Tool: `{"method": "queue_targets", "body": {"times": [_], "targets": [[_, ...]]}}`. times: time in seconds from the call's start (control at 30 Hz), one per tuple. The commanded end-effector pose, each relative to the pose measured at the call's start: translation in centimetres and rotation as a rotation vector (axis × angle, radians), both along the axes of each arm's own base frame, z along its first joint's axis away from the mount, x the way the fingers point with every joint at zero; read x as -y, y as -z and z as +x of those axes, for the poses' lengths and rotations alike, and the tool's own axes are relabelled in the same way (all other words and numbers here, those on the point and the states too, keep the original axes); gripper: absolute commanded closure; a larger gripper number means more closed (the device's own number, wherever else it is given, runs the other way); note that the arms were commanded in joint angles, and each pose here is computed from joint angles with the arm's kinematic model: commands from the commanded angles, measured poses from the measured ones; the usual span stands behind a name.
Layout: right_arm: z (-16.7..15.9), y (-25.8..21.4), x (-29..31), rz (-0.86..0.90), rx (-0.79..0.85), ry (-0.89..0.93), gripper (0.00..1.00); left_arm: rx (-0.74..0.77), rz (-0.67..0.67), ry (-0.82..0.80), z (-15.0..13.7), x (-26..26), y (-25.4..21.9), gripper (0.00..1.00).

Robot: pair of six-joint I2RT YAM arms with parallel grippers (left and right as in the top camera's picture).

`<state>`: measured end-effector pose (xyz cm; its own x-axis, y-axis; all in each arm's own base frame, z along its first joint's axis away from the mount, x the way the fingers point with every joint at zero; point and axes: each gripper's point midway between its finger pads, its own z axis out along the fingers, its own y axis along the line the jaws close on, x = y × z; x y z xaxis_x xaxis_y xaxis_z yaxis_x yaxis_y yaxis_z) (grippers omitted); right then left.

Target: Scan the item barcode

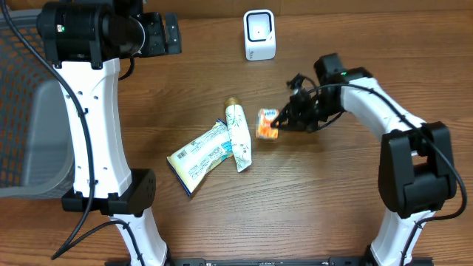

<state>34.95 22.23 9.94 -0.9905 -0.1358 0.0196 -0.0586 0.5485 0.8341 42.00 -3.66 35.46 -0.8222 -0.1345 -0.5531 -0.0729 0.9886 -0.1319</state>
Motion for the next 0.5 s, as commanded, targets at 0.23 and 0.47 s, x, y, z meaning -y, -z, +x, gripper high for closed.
{"method": "queue_targets", "body": {"times": [0.23,0.47], "targets": [[1.4,-10.0,1.4,0.59,0.236,-0.043,0.97,0.03,0.014,0.014,-0.5,-0.1,-1.0,0.0],[1.1,-10.8,0.9,0.64,0.292,-0.074,0.97,0.03,0.014,0.014,-0.5,-0.1,-1.0,0.0]]}}
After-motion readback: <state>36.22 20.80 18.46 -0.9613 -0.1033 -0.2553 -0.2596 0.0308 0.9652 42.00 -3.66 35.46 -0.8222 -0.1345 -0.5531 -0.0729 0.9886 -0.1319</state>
